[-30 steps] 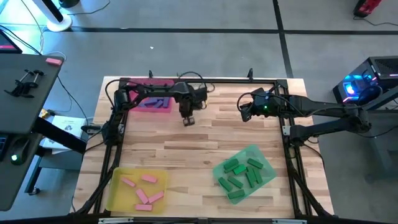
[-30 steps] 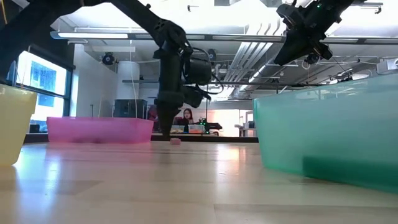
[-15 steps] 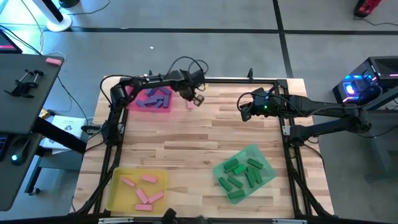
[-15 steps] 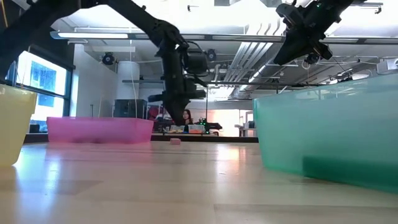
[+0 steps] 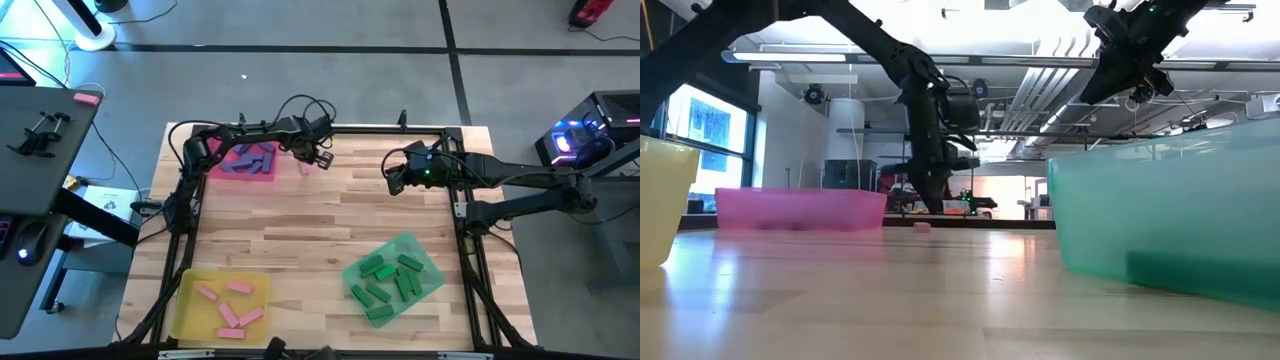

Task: Sort blocks
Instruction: Put the pink block into the yellow bin

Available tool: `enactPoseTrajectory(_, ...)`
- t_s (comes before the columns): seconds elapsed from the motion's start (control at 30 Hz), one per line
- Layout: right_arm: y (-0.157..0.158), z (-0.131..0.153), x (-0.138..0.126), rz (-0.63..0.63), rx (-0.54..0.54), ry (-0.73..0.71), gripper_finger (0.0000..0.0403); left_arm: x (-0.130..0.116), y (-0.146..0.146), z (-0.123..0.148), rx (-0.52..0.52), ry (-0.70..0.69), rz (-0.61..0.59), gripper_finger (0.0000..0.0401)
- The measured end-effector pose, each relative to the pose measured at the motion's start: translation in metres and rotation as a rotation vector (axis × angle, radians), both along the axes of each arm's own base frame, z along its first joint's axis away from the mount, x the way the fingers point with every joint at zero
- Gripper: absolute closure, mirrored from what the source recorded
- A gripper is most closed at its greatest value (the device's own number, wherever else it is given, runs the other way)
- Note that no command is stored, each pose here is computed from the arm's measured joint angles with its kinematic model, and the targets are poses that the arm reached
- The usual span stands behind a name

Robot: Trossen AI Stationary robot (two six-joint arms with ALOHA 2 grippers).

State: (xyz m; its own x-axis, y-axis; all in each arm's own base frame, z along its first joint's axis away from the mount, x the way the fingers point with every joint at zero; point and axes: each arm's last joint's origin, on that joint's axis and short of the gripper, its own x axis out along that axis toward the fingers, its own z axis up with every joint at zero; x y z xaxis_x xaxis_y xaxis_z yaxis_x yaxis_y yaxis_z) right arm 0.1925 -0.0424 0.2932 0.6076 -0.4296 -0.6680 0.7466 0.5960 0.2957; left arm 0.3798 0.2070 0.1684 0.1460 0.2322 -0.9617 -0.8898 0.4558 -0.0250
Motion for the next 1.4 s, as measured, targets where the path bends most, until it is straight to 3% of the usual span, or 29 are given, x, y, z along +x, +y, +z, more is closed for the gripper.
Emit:
enactPoseTrajectory(0.17,0.0,0.0,0.0,0.0,0.0,0.0,0.0403,-0.001,-0.002,0.004,0.067,0.039,0.026,0.0401)
enactPoseTrajectory(0.4,0.0,0.0,0.0,0.0,0.0,0.0,0.0403,-0.011,-0.01,-0.012,0.063,0.12,0.122,0.0401)
enactPoseTrajectory(0.8,0.0,0.0,0.0,0.008,-0.006,0.005,0.0403,-0.008,-0.016,-0.003,0.118,0.081,0.104,0.0401)
enactPoseTrajectory(1.23,0.0,0.0,0.0,0.007,-0.006,0.005,0.0403,0.003,-0.032,-0.011,0.081,0.052,0.056,0.0401)
enactPoseTrajectory(1.4,0.0,0.0,0.0,0.007,-0.006,0.004,0.0403,0.003,-0.032,-0.009,0.12,0.058,0.071,0.0401)
